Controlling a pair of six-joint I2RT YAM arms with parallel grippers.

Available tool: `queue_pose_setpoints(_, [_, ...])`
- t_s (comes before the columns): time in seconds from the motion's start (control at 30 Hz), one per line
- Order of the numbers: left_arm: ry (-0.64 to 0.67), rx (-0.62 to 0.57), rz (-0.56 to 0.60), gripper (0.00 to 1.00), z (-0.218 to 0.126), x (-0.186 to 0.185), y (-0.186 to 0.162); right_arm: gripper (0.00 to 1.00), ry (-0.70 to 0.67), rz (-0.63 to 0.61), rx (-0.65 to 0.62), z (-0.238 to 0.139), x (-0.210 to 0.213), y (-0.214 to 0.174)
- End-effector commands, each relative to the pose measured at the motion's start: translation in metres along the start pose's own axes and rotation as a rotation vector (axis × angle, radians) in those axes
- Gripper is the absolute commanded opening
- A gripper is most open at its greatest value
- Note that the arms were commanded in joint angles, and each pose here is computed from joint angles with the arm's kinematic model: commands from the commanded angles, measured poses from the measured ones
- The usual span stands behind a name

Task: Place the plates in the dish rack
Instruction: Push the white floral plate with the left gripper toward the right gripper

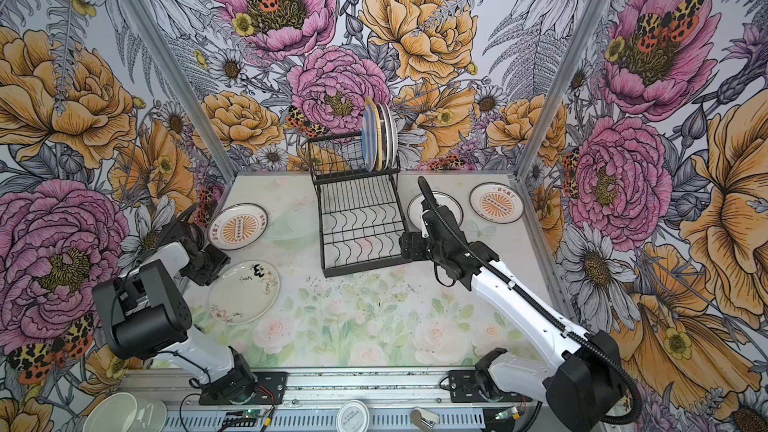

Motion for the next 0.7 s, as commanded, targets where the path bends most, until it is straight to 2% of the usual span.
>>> queue_pose_setpoints(0.0, [-0.034, 0.083, 0.028, 0.52, -0.001, -0.005, -0.026, 0.82, 0.014, 0.009, -0.039, -0.006, -0.001, 0.004])
queue_pose_setpoints(0.67, [-0.097, 0.193, 0.142, 0.51, -0.019, -0.033, -0.121, 0.82, 0.022, 0.009, -0.049, -0.011, -0.002, 0.004])
Point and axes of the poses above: each gripper's point midway between its finger pads, its own z axis out along the fingers, its own x axis along the line the jaws close on, y = z × x, the point moved 8 cm from there along -z, back along the fingers, and after that the axes turned 2 degrees about z, right-handed, at the moved point
